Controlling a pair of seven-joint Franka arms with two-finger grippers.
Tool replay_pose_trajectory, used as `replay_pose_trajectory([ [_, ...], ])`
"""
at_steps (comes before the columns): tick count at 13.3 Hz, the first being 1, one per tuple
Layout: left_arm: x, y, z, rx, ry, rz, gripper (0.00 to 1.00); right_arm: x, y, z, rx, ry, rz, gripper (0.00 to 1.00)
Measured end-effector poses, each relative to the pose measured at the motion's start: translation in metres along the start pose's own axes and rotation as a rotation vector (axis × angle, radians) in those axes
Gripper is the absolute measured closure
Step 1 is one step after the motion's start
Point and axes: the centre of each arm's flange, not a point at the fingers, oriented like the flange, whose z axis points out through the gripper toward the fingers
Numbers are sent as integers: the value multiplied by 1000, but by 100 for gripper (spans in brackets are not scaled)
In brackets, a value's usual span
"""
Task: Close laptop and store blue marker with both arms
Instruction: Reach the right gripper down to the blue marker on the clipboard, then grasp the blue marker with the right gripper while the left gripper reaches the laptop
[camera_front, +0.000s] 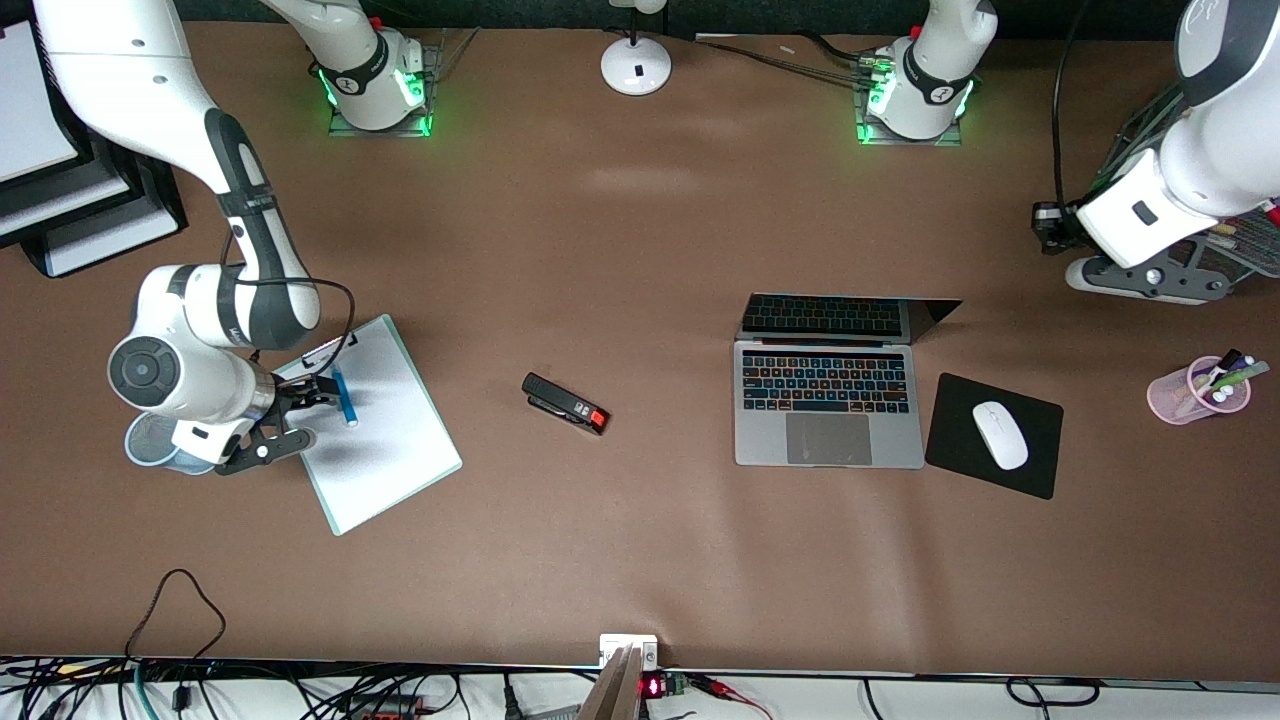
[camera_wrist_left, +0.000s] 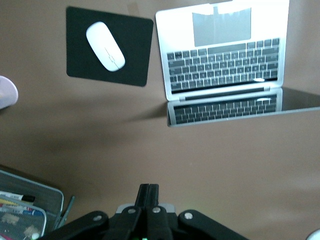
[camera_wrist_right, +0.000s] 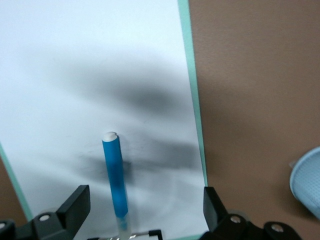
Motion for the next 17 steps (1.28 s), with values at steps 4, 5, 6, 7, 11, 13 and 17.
replay_pose_trajectory([
  [4,-9,54,7,-23,-67,3,99,3,-7,10,2,-8,-34,4],
  [5,-12,66,11,-32,-75,-3,99,4,-11,11,4,-9,-41,7],
  [6,-13,76,18,-39,-75,-7,99,5,-13,12,6,-10,-46,8],
  [7,-12,85,25,-40,-64,-14,99,6,-16,14,8,-13,-50,9],
  [11,-12,143,71,-18,-10,-33,99,8,-17,20,6,-6,-54,13],
  [13,-15,164,97,-8,11,-42,99,10,-20,22,5,-1,-60,19],
  [17,-15,171,143,-14,79,-58,99,15,-30,28,14,14,-70,26],
])
